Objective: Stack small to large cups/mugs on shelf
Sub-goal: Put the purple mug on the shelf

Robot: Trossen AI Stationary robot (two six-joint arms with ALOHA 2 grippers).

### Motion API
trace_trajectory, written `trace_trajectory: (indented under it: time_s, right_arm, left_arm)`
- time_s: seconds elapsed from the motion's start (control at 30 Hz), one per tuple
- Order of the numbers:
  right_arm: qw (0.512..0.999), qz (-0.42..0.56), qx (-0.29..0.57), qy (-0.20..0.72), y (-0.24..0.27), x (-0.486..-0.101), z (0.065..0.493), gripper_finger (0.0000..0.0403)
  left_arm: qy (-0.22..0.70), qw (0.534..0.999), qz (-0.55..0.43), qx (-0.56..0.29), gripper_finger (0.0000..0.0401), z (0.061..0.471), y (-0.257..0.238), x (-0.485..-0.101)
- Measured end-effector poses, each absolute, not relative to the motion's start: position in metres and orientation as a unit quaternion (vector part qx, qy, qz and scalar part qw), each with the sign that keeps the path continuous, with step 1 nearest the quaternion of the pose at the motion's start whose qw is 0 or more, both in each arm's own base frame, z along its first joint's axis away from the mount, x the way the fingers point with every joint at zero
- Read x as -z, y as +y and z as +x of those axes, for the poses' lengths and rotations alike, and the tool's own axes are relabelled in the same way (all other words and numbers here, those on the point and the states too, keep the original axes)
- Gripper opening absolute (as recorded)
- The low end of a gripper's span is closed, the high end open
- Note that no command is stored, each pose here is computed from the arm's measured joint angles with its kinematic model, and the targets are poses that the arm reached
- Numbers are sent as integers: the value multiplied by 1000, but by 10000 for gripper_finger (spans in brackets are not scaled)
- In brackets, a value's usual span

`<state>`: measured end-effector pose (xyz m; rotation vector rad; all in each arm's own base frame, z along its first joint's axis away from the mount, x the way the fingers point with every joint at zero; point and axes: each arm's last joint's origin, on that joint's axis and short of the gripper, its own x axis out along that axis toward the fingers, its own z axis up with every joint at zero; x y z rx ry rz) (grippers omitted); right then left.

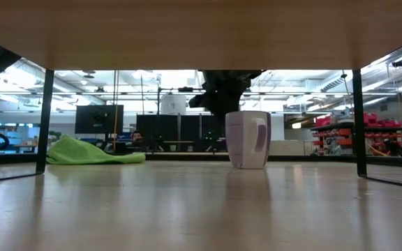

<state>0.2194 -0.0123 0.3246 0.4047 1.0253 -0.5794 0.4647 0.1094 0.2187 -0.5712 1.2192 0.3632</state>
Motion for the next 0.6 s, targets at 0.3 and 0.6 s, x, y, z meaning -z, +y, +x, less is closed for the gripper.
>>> trace_trajectory:
  time_s: [0.3, 0.6]
  right_arm:
    - [812, 190, 271, 480, -12, -325, 219, 31]
    - [812, 189, 272, 480, -12, -325, 219, 31]
  left_arm:
    - [560, 767, -266, -167, 107, 464, 111, -219]
    - [550, 770, -282, -156, 108, 461, 115, -231]
